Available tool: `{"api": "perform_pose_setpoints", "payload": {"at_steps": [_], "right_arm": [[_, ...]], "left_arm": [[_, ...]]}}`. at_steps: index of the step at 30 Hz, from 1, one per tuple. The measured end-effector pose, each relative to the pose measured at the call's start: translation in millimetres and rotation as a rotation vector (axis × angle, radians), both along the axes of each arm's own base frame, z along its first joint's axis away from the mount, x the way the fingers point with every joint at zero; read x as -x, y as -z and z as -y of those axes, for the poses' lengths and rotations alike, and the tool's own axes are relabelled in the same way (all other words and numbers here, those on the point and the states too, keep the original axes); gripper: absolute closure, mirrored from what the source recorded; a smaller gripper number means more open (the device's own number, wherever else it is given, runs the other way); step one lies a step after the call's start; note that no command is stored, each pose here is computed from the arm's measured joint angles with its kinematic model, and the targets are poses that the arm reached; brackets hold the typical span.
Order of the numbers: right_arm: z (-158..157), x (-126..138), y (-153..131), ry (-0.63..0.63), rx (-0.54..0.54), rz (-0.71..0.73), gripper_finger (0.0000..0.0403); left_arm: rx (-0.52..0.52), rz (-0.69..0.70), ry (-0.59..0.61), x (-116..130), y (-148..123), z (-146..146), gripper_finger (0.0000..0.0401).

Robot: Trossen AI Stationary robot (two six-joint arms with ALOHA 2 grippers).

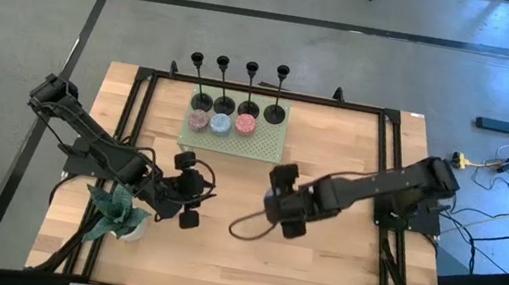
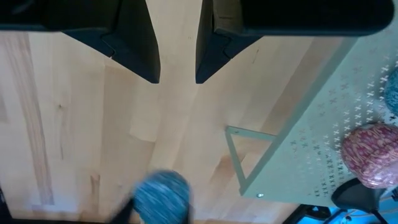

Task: Pick & Place candle stick holders
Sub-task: Align the blue scented candle with the pink scented candle on the shelf

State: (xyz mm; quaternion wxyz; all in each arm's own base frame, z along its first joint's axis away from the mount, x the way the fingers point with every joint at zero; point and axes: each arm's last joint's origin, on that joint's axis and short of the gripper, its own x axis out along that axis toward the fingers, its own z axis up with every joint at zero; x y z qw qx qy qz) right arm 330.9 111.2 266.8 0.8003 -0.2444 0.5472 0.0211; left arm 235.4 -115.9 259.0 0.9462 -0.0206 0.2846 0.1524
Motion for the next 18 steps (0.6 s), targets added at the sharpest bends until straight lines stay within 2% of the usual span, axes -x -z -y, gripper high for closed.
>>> {"api": "perform_pose_setpoints", "payload": {"at_steps": [7, 18], "right_arm": [[34.6, -13.0, -27.1, -0.011, 0.069, 0.013, 0.0105], [114.3, -24.7, -29.3, 0.062, 0.128, -0.011, 0.0105]], "left_arm": [[0.007, -0.005, 0.009, 0.0, 0.2, 0.3, 0.0303], [0.007, -0.005, 0.009, 0.0, 0.2, 0.3, 0.0303]]}}
